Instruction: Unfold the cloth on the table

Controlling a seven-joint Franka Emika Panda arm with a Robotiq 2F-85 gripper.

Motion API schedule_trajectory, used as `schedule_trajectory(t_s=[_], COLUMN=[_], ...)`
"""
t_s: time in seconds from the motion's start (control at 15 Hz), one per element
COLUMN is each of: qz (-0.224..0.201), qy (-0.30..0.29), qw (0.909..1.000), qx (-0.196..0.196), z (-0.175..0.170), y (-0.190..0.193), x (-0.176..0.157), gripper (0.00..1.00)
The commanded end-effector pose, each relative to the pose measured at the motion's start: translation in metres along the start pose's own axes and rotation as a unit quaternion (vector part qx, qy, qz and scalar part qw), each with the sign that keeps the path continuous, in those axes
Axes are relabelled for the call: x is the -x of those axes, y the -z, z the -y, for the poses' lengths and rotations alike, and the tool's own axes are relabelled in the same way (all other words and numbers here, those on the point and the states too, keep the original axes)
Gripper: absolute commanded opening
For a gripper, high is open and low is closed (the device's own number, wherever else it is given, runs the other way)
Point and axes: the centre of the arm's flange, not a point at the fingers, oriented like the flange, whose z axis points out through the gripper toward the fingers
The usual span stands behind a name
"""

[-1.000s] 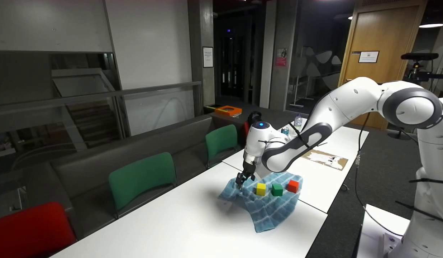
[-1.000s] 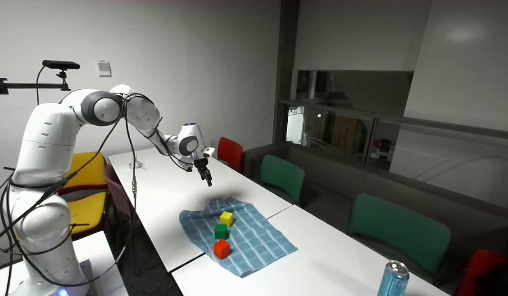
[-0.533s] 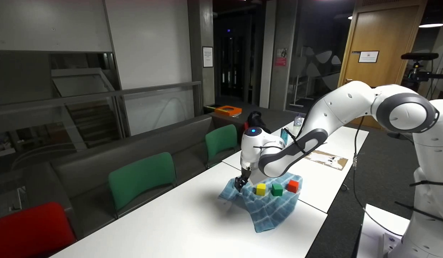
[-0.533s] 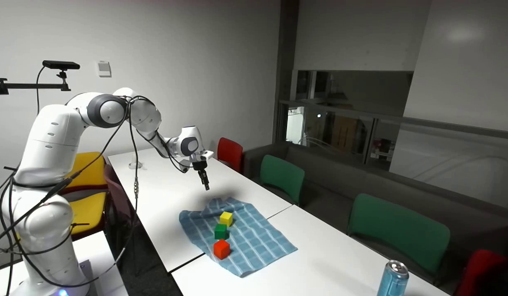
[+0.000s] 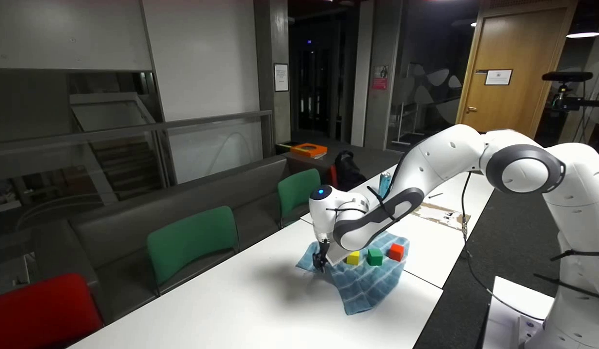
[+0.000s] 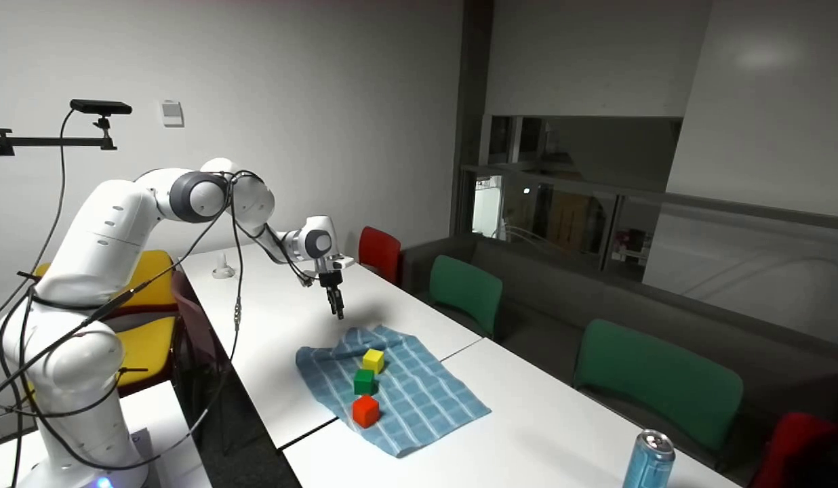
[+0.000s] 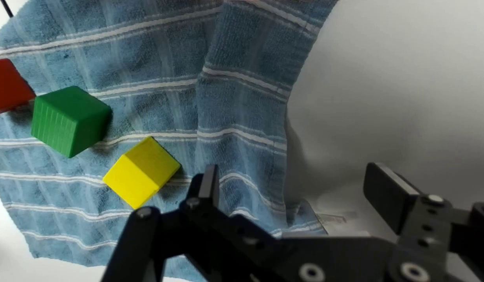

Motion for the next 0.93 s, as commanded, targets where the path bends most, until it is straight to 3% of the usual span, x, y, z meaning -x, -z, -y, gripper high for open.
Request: schedule_trajectory(t_s=[0.0,0.87], qz=[0.002,0.039], qy=[0.004,-0.02], qw=[0.999,0.9924], qx=[0.043,0.115], z=[0.011,0.018], y=[-0.01,-0.053], x=[-0.019,-0.041], gripper=[1.0,1.0])
